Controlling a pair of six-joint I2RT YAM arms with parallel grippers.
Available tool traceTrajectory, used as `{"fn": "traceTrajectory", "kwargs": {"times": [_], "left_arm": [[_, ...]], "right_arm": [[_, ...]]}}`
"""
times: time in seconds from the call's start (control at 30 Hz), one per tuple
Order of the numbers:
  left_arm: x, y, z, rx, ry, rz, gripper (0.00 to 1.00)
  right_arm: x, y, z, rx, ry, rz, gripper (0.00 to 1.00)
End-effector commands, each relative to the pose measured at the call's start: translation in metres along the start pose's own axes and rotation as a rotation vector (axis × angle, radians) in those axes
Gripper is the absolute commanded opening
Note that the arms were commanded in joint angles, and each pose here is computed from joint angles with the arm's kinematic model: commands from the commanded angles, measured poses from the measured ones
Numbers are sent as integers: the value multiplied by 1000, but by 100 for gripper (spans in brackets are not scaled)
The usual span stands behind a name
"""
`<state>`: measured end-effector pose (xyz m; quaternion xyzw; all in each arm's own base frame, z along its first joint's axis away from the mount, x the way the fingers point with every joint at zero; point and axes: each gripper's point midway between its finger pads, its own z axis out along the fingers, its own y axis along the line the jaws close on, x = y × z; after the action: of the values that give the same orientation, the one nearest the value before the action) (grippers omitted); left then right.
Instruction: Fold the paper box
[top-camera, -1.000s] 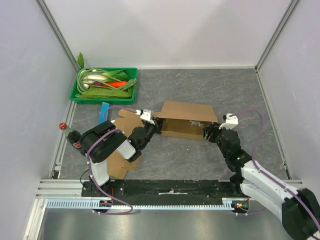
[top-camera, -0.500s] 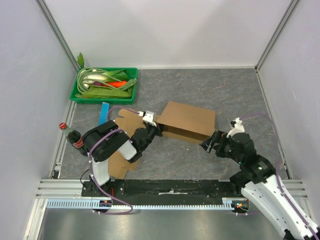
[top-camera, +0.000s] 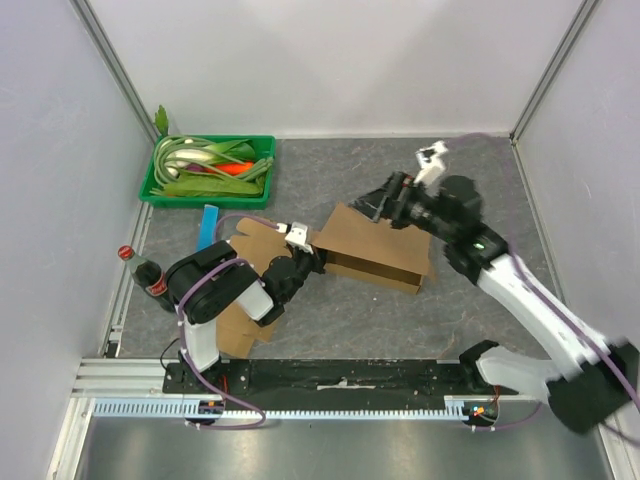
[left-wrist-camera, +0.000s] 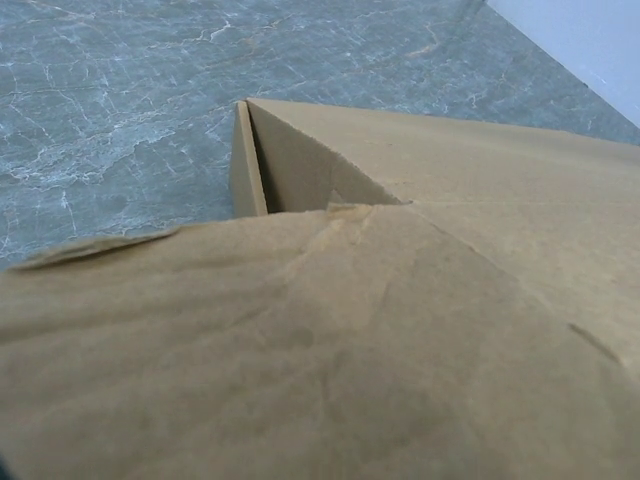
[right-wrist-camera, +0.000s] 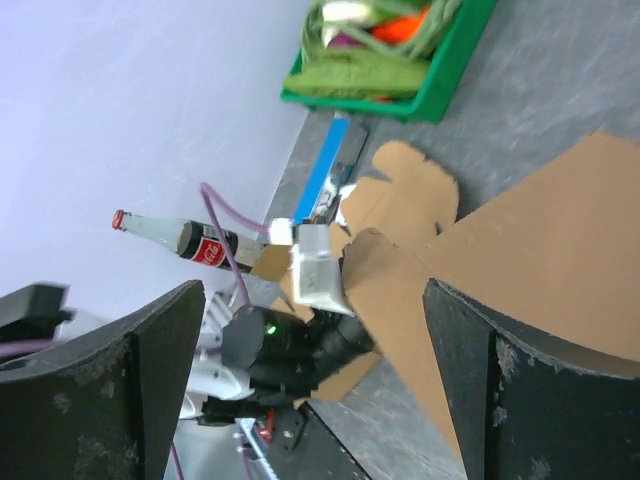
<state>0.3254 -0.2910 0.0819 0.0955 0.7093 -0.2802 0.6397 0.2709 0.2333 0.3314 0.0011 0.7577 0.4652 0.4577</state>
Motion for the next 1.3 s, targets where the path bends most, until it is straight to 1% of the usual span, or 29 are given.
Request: {"fn": "traceTrajectory", "kwargs": {"times": [0.0,0.03,0.07,0.1,0.13,0.17,0.2,0.23,0.27,0.3,0.33,0.37,0.4,0.47,0.5,0.57,0.6,0.63,0.7,0.77,0.83,0.9,0.93,0.97,1.0,1.03,1.13,1.17,1.27], "left_arm": [[-34,-13,-6,35,-128,-75,13],[-41,-13,-8,28,-139,-88,16],[-34,-9,-10,7,-101,-97,27],[-32,-9,-13,6,-77,-104,32],[-42,-13,-16,17,-79,-126,39],[-41,-17,-20,24,-49,-193,42],[-15,-10,-27,-21,77,-197,46],[-10,-12,-31,-22,125,-223,50],[-23,-25,-34,15,151,-288,53],[2,-17,-47,-39,284,-288,55],[6,-18,-55,-53,342,-319,57],[-7,-31,-61,-16,361,-391,57],[-10,-36,-70,1,392,-406,57],[11,-38,-106,4,542,-445,58],[-13,-47,-117,66,503,-454,59],[-7,-45,-150,71,594,-434,59],[-26,-50,-161,105,560,-437,60],[-20,-44,-181,82,628,-417,59],[-43,-52,-195,127,614,-410,58],[-73,-64,-210,205,575,-396,53],[-92,-77,-207,284,533,-388,51],[-116,-92,-186,346,483,-386,49],[-122,-96,-175,355,481,-387,44],[-123,-99,-150,343,514,-401,41],[-138,-107,-133,383,453,-403,39],[-139,-108,-118,386,447,-421,37],[-132,-109,-73,388,435,-460,35],[-105,-102,-59,363,509,-472,35],[-81,-98,-45,361,568,-464,31]], "right_arm": [[35,3,48,-259,65,196,98],[38,-3,53,-254,61,200,98],[42,-7,56,-257,61,221,98],[62,-27,60,-229,87,268,98],[60,-25,61,-263,59,290,98],[67,-33,62,-252,62,298,98],[81,-48,64,-218,82,319,98],[81,-47,64,-241,66,315,98],[85,-49,64,-243,68,330,98],[92,-59,64,-221,71,339,98],[94,-61,65,-222,65,335,98],[97,-65,66,-216,69,324,98],[103,-71,68,-204,81,324,98],[108,-76,71,-197,93,318,98],[109,-76,71,-200,96,318,98],[111,-79,71,-194,102,306,98],[111,-81,72,-192,103,292,98],[113,-83,72,-179,116,290,98],[111,-83,69,-178,118,277,98],[115,-88,66,-147,142,251,98],[125,-94,55,-104,182,189,98],[127,-99,39,-56,177,153,98],[135,-105,31,-20,202,148,98],[140,-110,24,-5,210,133,98],[136,-104,16,-20,194,117,98],[140,-109,11,1,205,126,98],[144,-118,-1,1,208,144,97],[146,-121,-5,1,199,151,98],[139,-125,-7,7,170,146,98]]}}
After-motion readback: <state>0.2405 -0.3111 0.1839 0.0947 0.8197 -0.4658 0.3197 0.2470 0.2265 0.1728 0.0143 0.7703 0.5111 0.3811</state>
